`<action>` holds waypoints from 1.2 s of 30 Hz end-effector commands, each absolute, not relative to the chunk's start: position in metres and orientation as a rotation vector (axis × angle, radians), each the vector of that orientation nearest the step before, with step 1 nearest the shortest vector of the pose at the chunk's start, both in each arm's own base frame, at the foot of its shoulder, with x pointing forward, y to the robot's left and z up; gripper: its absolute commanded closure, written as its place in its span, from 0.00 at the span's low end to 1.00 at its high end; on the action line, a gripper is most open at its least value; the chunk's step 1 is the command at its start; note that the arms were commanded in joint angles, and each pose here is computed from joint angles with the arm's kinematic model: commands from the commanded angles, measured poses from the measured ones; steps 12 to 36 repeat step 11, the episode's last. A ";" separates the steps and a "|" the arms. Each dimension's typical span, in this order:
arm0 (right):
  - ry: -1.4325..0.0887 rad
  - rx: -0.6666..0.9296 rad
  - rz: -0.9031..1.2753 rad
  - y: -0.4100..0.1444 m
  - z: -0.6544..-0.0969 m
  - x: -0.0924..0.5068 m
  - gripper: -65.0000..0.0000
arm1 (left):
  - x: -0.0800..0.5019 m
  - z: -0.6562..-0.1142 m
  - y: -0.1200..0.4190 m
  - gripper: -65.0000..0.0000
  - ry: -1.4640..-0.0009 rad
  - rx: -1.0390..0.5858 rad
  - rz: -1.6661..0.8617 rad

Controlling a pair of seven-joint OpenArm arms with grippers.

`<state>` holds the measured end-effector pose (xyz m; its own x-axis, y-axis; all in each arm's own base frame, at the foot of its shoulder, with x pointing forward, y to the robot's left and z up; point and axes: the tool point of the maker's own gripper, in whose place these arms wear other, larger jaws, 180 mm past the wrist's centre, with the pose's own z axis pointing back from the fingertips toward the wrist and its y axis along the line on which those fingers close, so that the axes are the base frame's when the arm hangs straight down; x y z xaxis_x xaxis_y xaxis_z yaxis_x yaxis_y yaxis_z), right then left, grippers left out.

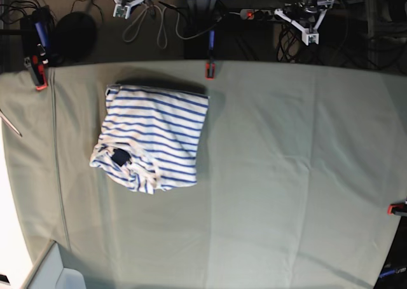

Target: Layout the t-shirt on the table in an organized manner, then fold the t-shirt properly

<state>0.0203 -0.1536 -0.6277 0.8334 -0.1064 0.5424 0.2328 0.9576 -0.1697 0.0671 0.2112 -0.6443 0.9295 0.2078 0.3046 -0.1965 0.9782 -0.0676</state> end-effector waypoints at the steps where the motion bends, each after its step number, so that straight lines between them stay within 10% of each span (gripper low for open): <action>1: -0.570 -0.258 -0.152 -0.154 -0.625 0.021 1.00 | 0.070 -0.643 0.217 1.00 -0.330 -0.019 0.203; 36: -0.589 -0.230 -0.054 -0.142 -0.625 0.030 1.00 | 0.046 -0.651 0.217 1.00 -0.256 0.055 0.221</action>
